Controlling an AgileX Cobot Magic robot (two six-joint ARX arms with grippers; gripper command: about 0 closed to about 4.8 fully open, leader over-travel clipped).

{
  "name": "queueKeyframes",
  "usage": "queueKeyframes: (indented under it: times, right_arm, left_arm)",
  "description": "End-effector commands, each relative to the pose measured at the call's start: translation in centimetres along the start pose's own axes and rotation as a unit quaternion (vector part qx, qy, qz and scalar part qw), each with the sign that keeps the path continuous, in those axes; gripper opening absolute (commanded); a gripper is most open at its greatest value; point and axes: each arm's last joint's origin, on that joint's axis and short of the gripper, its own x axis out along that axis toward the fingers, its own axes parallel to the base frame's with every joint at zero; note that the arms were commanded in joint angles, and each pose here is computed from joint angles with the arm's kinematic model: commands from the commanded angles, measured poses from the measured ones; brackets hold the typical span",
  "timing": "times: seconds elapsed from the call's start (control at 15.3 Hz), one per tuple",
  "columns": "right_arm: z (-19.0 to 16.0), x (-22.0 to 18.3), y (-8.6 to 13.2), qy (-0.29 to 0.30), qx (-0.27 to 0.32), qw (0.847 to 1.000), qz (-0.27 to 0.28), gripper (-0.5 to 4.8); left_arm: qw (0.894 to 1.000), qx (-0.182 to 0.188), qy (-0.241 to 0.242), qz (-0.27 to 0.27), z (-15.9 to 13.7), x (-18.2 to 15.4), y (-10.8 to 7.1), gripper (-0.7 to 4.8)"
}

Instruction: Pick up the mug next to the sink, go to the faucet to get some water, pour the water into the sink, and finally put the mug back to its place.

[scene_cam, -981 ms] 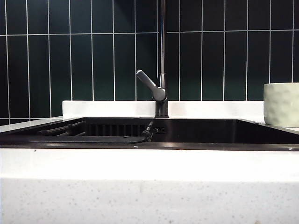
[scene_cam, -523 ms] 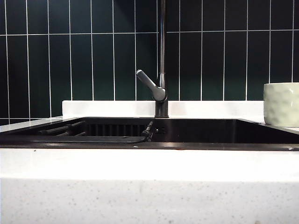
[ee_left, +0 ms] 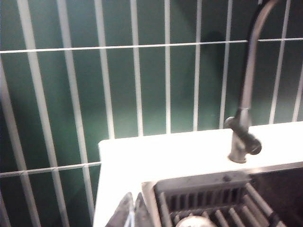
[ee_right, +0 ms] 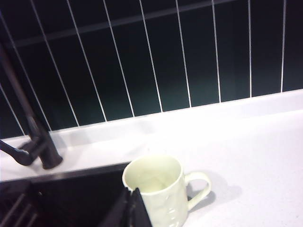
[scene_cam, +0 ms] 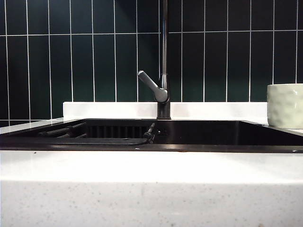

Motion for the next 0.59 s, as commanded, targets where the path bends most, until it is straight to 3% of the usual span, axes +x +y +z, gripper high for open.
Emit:
queueKeyframes:
  times: [0.07, 0.13, 0.2, 0.26, 0.33, 0.39, 0.59]
  right_arm:
    - [1.5, 2.6, 0.2, 0.069, -0.015, 0.997, -0.019, -0.01]
    - [1.7, 4.3, 0.0, 0.108, -0.015, 0.994, -0.032, 0.44]
    - [1.6, 5.3, -0.3, 0.132, -0.015, 0.99, -0.045, 1.29]
    - [0.6, 7.0, -1.0, 0.163, -0.014, 0.984, -0.065, 2.73]
    - [0.0, 7.8, -1.3, 0.179, -0.018, 0.98, -0.085, 2.72]
    - [-1.1, 8.9, -1.8, 0.202, -0.042, 0.971, -0.122, 2.72]
    - [-3.4, 11.7, -2.5, 0.241, -0.098, 0.958, -0.12, 2.71]
  left_arm:
    - [0.999, -0.003, 0.006, -0.053, 2.3, 2.9, 0.2, -0.04]
    - [0.997, -0.006, 0.019, -0.078, 2.7, 4.5, 0.2, -0.03]
    - [0.996, -0.008, 0.026, -0.082, 2.5, 5.4, 0.3, -0.02]
    - [0.994, -0.014, 0.043, -0.095, 1.7, 6.7, 0.3, 0.47]
    - [0.993, -0.016, 0.051, -0.102, 1.2, 7.4, 0.4, 0.9]
    - [0.993, -0.018, 0.062, -0.102, 0.4, 8.3, 0.4, 0.95]
    - [0.992, -0.021, 0.072, -0.103, -1.4, 10.5, 0.6, 0.94]
